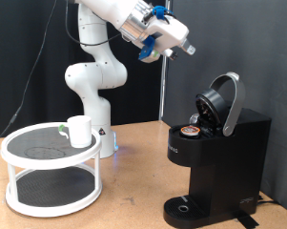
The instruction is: Make a cup of coffee with the keurig machine
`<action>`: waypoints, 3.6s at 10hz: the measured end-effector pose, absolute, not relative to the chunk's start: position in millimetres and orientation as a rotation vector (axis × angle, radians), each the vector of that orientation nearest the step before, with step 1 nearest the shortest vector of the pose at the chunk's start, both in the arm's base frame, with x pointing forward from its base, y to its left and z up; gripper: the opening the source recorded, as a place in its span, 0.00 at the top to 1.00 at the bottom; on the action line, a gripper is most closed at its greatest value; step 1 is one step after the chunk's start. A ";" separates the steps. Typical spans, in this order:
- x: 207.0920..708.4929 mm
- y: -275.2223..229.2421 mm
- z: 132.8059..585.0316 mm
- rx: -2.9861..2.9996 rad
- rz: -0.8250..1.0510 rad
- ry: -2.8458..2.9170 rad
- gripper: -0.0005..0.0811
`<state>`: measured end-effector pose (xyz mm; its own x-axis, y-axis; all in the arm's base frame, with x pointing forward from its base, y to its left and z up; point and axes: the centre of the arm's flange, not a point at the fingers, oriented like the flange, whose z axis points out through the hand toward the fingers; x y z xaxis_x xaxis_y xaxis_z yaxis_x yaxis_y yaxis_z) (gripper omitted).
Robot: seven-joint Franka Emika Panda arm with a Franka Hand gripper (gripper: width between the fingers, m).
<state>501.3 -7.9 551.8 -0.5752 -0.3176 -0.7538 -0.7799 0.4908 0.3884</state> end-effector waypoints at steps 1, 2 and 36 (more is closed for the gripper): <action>504.3 3.4 555.7 -0.901 0.998 2.129 0.09; 508.5 17.7 560.8 -0.894 0.995 2.141 0.09; 529.3 187.6 547.3 -1.094 0.860 2.436 0.98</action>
<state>529.3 187.6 547.3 -0.6484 -0.5572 -0.5187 -0.7593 0.5219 0.3886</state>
